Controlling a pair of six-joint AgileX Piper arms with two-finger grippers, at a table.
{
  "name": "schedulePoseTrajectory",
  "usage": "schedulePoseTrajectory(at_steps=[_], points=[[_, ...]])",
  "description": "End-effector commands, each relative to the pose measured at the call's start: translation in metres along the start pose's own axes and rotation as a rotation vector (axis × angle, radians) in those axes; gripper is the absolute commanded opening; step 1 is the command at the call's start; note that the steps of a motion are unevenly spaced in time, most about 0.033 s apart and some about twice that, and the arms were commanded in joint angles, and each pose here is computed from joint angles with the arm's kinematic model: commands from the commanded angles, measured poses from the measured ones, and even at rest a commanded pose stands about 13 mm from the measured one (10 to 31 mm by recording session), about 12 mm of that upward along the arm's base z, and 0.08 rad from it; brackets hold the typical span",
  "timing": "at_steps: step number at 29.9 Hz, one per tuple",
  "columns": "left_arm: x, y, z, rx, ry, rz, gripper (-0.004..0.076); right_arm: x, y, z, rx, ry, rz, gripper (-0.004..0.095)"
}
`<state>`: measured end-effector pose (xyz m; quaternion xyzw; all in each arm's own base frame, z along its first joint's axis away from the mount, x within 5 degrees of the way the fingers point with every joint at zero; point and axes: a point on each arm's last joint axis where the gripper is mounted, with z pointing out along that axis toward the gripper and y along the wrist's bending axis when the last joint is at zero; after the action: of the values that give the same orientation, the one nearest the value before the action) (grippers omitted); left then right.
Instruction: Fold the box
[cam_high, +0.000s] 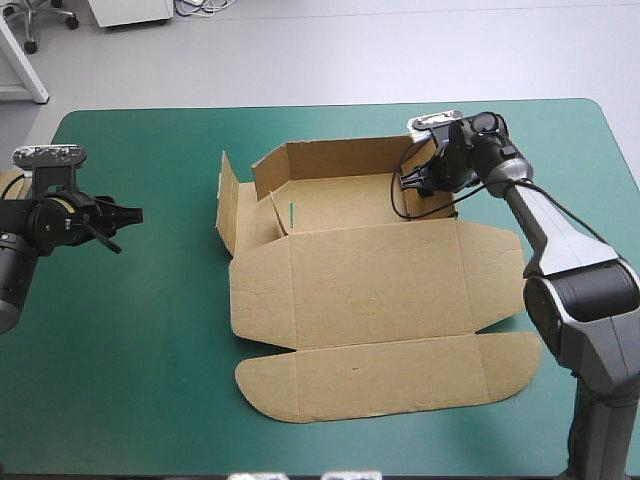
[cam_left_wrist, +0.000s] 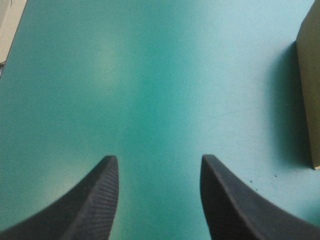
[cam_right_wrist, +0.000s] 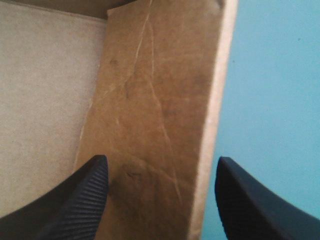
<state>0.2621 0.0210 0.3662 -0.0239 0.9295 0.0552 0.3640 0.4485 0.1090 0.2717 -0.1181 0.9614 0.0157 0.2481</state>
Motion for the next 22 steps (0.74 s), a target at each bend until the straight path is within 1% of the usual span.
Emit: schedulePoseTrajectory(at_steps=[1, 4, 5, 7, 11, 16, 22], points=[[-0.01, 0.002, -0.015, -0.008, -0.098, -0.001, 0.0367, -0.009, 0.001, -0.02, -0.021, -0.048, -0.002, 0.0561], [-0.01, 0.002, -0.015, -0.008, -0.098, -0.001, 0.0367, -0.006, 0.003, -0.016, -0.033, -0.015, -0.004, 0.0497], [-0.01, 0.002, -0.015, -0.008, -0.098, -0.001, 0.0367, -0.006, 0.003, -0.016, -0.033, -0.015, -0.007, 0.0449], [-0.01, 0.002, -0.015, -0.008, -0.098, -0.001, 0.0367, -0.006, 0.003, -0.016, -0.033, -0.014, -0.011, 0.0327], [-0.009, 0.002, -0.015, -0.008, -0.093, -0.001, 0.0367, -0.007, 0.005, -0.018, -0.058, -0.014, -0.02, -0.0006], [-0.008, 0.003, -0.015, -0.02, -0.072, 0.008, 0.0367, -0.012, 0.007, -0.034, -0.089, -0.019, -0.019, -0.0019], [-0.009, 0.004, -0.015, -0.031, -0.082, 0.018, 0.0366, -0.021, 0.006, -0.088, -0.092, -0.064, -0.028, -0.0019]])
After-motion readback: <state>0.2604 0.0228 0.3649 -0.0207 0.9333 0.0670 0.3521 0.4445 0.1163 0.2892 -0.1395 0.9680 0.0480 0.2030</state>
